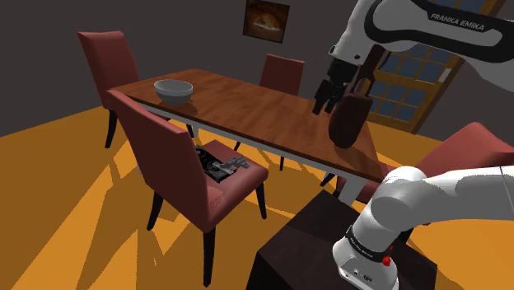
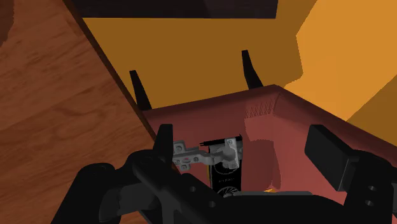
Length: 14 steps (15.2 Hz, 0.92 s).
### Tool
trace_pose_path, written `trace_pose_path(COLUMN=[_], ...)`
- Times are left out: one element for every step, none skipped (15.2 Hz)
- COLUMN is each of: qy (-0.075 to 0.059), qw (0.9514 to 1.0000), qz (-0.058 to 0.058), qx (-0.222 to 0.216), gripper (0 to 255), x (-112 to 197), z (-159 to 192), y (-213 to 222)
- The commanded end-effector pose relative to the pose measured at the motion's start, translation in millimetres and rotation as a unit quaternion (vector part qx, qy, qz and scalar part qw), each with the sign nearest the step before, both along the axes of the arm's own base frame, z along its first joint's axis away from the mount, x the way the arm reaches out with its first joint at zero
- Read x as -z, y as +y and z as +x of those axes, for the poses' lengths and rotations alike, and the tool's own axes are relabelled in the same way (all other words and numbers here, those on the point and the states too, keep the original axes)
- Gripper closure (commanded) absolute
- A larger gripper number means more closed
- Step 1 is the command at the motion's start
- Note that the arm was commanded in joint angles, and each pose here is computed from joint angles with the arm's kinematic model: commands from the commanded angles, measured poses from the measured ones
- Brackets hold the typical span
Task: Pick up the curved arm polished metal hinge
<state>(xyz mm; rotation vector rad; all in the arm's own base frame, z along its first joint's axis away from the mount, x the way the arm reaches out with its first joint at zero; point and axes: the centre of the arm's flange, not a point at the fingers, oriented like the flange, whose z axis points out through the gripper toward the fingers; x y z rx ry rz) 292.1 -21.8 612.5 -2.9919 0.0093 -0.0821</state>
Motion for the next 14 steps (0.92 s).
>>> trace_pose_path(qy=[0.0, 0.001, 0.002, 0.004, 0.005, 0.006, 0.007, 0.009, 0.01, 0.011, 0.012, 0.013, 0.015, 0.016], qw=[1.0, 1.0, 1.0, 1.0, 1.0, 1.0, 1.0, 0.9999, 0.9999, 0.9999, 0.9999, 0.9999, 0.9998, 0.9998], qz=[0.0, 0.0, -0.001, -0.001, -0.001, -0.001, -0.002, -0.002, -0.002, -0.003, -0.003, -0.003, -0.003, -0.004], qx=[0.0, 0.001, 0.001, 0.002, 0.003, 0.004, 0.004, 0.005, 0.006, 0.006, 0.007, 0.008, 0.008, 0.009], gripper=[0, 0, 0, 0, 0, 0, 0, 0, 0, 0, 0, 0, 0, 0], x=[0.0, 9.7, 19.5, 29.3, 39.1, 48.9, 58.8, 68.6, 78.5, 88.4, 98.4, 108.3, 118.3, 128.3], z=[0.0, 8.3, 16.7, 25.0, 33.3, 41.5, 49.8, 58.0, 66.2, 74.4, 82.6, 90.7, 98.9, 107.0], y=[0.0, 4.0, 7.9, 11.8, 15.7, 19.6, 23.4, 27.3, 31.1, 34.9, 38.7, 42.5, 46.3, 50.0])
